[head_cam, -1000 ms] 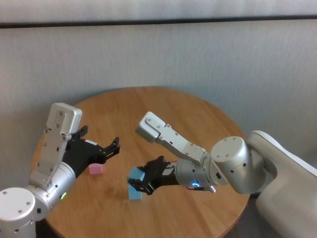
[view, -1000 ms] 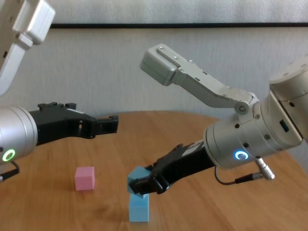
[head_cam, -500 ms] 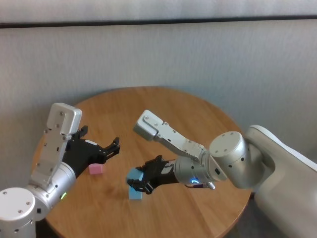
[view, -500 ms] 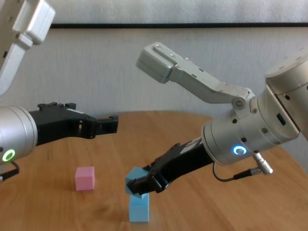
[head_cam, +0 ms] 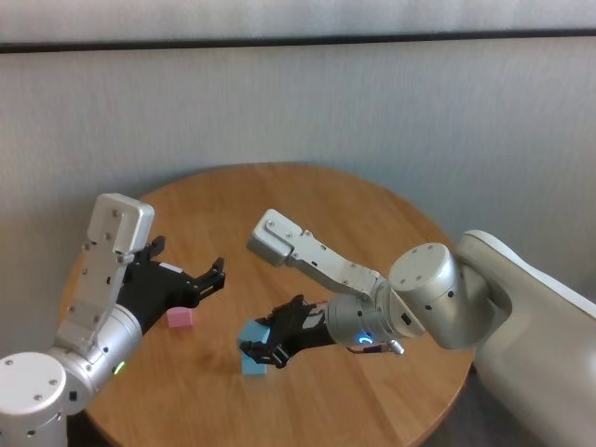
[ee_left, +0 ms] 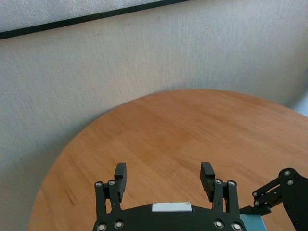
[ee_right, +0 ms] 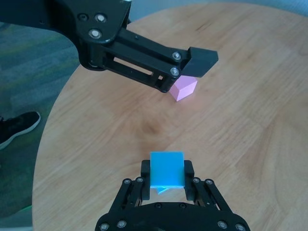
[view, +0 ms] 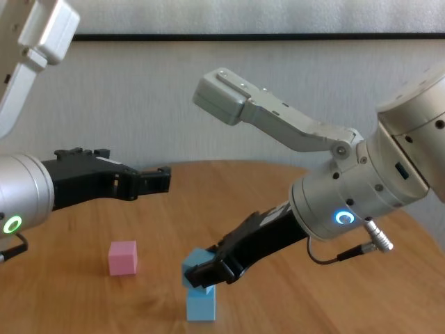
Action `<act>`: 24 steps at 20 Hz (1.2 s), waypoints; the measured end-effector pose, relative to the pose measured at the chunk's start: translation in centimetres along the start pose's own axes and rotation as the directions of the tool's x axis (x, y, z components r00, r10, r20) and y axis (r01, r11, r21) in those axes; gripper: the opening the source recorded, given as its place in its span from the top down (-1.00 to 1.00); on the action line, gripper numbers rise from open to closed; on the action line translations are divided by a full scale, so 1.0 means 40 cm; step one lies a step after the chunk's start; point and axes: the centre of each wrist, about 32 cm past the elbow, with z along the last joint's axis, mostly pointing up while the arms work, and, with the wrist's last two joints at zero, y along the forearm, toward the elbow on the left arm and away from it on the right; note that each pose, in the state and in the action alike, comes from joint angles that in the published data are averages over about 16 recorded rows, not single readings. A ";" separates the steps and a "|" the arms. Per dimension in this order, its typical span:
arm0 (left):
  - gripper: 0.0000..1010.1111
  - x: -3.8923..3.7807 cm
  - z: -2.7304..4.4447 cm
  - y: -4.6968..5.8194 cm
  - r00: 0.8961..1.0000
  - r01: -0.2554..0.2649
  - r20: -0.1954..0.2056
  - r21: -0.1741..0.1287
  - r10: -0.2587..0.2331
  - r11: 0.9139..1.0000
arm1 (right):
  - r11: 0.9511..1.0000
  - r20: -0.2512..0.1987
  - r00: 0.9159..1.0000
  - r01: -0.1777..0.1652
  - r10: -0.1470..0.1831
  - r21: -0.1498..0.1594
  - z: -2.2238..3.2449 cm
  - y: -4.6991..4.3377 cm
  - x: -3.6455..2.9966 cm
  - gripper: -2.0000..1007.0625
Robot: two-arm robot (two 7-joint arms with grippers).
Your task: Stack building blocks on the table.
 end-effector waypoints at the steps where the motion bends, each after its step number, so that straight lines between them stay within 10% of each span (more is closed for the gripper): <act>1: -0.98 0.000 0.000 0.000 1.000 0.000 0.000 0.000 0.000 1.000 | 1.000 0.000 1.000 -0.002 0.002 -0.002 0.001 0.001 0.001 0.26; 24: -0.98 0.000 0.000 0.000 1.000 0.000 0.000 0.000 0.000 1.000 | 1.000 0.003 1.000 -0.011 0.011 -0.013 0.009 0.006 0.009 -0.04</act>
